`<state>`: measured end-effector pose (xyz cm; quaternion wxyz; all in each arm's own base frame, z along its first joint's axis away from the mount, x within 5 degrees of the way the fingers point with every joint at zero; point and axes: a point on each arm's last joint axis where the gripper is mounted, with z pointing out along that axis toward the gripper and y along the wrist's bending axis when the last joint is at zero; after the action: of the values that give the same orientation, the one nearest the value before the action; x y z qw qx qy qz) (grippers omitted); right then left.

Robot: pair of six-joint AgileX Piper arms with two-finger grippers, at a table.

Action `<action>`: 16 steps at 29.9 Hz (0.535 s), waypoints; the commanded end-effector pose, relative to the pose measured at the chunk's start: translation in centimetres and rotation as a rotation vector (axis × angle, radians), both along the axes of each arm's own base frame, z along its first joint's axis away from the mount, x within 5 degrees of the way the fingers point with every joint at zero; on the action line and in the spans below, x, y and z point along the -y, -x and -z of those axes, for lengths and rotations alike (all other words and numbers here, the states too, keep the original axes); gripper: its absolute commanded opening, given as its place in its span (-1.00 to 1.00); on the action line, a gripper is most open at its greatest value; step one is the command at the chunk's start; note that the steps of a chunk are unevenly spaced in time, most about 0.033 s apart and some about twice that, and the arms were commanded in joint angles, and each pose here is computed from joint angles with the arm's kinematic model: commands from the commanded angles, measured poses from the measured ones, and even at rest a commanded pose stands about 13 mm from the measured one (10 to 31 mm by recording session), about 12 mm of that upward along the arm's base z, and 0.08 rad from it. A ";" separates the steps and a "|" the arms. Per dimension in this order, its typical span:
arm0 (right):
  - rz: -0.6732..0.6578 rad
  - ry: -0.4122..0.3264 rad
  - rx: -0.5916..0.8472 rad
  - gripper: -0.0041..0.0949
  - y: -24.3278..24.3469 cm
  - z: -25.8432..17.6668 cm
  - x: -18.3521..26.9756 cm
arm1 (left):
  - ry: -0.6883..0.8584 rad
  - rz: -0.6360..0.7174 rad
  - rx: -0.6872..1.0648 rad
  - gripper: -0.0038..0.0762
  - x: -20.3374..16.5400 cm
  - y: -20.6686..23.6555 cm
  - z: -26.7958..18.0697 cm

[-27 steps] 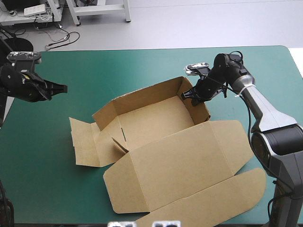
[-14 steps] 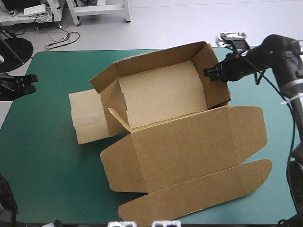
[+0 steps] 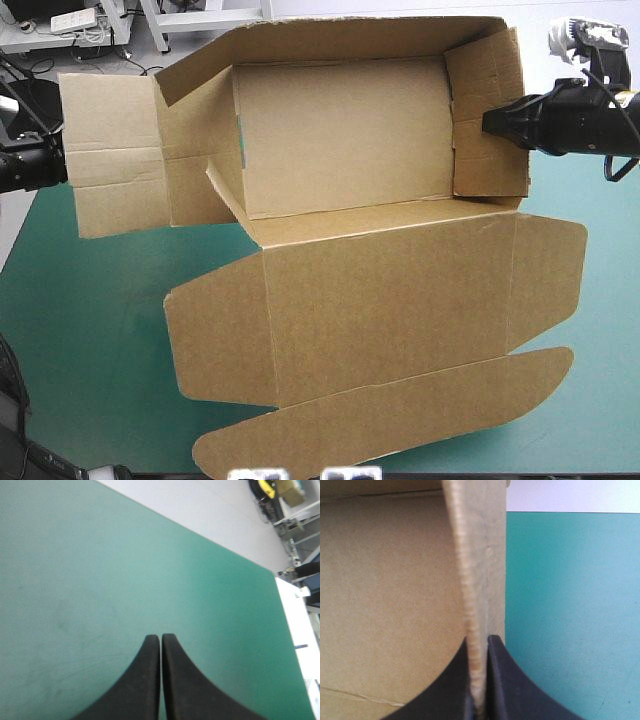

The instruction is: Fold the box

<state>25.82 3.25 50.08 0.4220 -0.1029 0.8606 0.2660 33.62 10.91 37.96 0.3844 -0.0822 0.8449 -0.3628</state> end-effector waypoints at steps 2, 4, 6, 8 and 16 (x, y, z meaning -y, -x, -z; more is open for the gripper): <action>-0.021 -0.096 0.080 -0.96 2.0 -2.4 -0.5 | 0.160 0.161 0.154 -0.90 4.7 0.7 -4.2; -0.007 -0.106 0.096 -0.95 1.8 -2.5 -0.5 | 0.181 0.216 0.176 -0.90 6.7 0.9 -4.9; 0.006 -0.113 0.112 -0.96 1.7 -2.6 -0.4 | 0.187 0.271 0.193 -0.90 8.6 1.3 -5.6; 0.021 -0.117 0.121 -0.96 1.6 -2.7 -0.3 | 0.178 0.316 0.217 -0.90 10.1 1.9 -6.3; 0.057 -0.126 0.150 -0.95 0.7 -2.7 -0.1 | 0.148 0.379 0.311 -0.90 12.6 5.2 -9.3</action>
<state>25.69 3.32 50.70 0.4424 -0.0909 0.8480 0.2772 31.60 -0.21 43.85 0.4080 0.0580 0.7833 -0.4654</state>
